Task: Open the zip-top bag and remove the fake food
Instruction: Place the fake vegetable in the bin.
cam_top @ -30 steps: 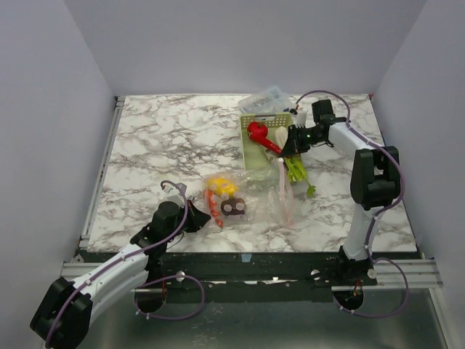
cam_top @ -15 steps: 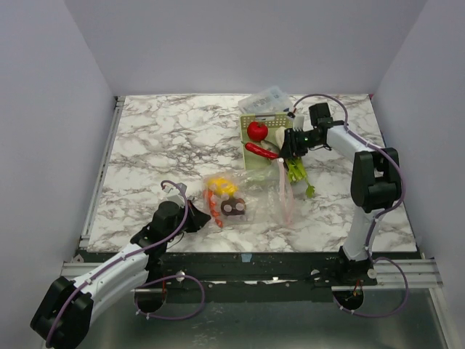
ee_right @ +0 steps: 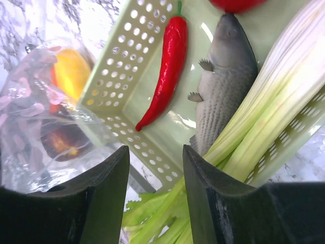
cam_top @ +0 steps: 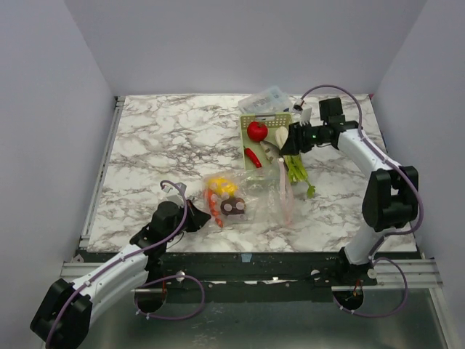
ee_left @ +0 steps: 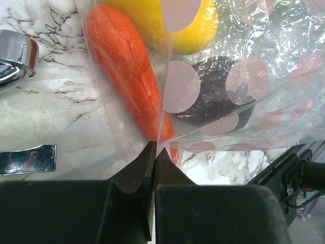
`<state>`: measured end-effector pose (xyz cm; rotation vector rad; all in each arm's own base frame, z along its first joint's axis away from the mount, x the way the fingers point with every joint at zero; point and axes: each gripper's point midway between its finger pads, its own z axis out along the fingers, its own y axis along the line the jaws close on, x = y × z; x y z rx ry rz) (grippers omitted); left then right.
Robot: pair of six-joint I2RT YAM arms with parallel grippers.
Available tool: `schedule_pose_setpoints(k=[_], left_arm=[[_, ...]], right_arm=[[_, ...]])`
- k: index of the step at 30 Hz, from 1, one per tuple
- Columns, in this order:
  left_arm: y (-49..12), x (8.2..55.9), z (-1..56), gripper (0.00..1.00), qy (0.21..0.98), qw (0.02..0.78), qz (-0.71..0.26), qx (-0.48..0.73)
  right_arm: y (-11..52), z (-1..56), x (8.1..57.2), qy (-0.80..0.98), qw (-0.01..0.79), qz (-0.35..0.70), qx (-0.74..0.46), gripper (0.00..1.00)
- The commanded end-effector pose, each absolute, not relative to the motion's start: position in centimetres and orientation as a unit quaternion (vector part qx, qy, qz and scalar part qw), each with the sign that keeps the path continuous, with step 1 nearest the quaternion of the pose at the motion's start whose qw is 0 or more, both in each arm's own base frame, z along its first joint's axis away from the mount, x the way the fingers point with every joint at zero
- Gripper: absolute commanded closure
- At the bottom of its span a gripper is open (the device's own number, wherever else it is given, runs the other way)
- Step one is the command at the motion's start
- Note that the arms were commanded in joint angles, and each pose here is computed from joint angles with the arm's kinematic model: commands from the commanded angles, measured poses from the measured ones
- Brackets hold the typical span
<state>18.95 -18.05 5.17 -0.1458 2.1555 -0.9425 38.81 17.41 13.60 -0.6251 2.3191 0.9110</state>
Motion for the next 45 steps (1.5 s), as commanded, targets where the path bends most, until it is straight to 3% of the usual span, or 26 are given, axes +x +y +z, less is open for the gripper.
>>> schedule_pose_setpoints(k=[1, 25, 36, 45], left_arm=[[-18.2, 18.9, 5.4, 1.0, 0.841, 0.386, -0.376, -0.05], [-18.3, 18.8, 6.0, 1.0, 0.823, 0.402, -0.397, -0.056], [-18.7, 19.0, 7.1, 1.0, 0.808, 0.411, -0.418, -0.06], [-18.7, 18.7, 6.6, 1.0, 0.807, 0.405, -0.425, -0.068]], right_arm=[[17.5, 16.2, 38.3, 0.843, 0.325, 0.343, -0.257, 0.5], [15.5, 22.0, 30.9, 0.74, 0.522, 0.354, -0.233, 0.2], [17.1, 18.9, 27.4, 0.712, 0.484, 0.442, -0.251, 0.2], [16.3, 20.7, 26.7, 0.695, 0.482, 0.469, -0.255, 0.2]])
